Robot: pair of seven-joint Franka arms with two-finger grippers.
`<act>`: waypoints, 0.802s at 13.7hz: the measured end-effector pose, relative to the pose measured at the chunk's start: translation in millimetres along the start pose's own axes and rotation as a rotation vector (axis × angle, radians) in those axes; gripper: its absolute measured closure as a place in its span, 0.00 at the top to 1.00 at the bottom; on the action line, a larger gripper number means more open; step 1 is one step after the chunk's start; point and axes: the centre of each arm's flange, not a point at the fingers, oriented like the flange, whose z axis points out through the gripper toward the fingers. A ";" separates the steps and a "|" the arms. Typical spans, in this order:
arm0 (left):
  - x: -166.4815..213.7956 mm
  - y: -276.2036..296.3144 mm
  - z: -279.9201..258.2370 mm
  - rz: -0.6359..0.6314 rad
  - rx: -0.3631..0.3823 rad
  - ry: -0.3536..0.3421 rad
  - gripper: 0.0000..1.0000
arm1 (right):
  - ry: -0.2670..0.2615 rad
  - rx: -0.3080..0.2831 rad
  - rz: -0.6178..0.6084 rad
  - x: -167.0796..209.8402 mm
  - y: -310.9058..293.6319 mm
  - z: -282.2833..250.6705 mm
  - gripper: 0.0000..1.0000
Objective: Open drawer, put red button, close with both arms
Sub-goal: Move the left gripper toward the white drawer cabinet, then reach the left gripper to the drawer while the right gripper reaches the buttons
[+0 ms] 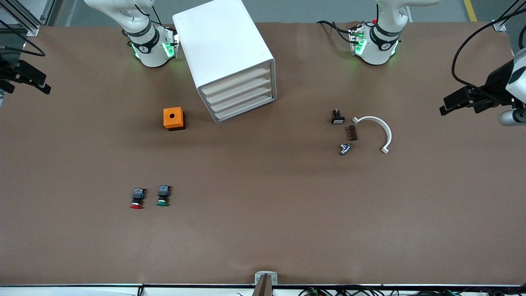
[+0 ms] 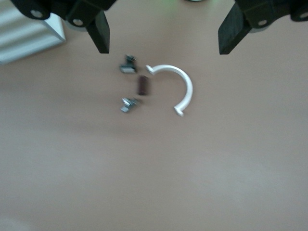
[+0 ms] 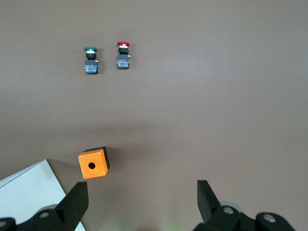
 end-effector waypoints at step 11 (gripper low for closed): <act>20.0 102.1 96.4 -0.322 -0.472 -0.506 1.00 | -0.001 0.005 0.001 -0.1 -0.2 0.0 1.00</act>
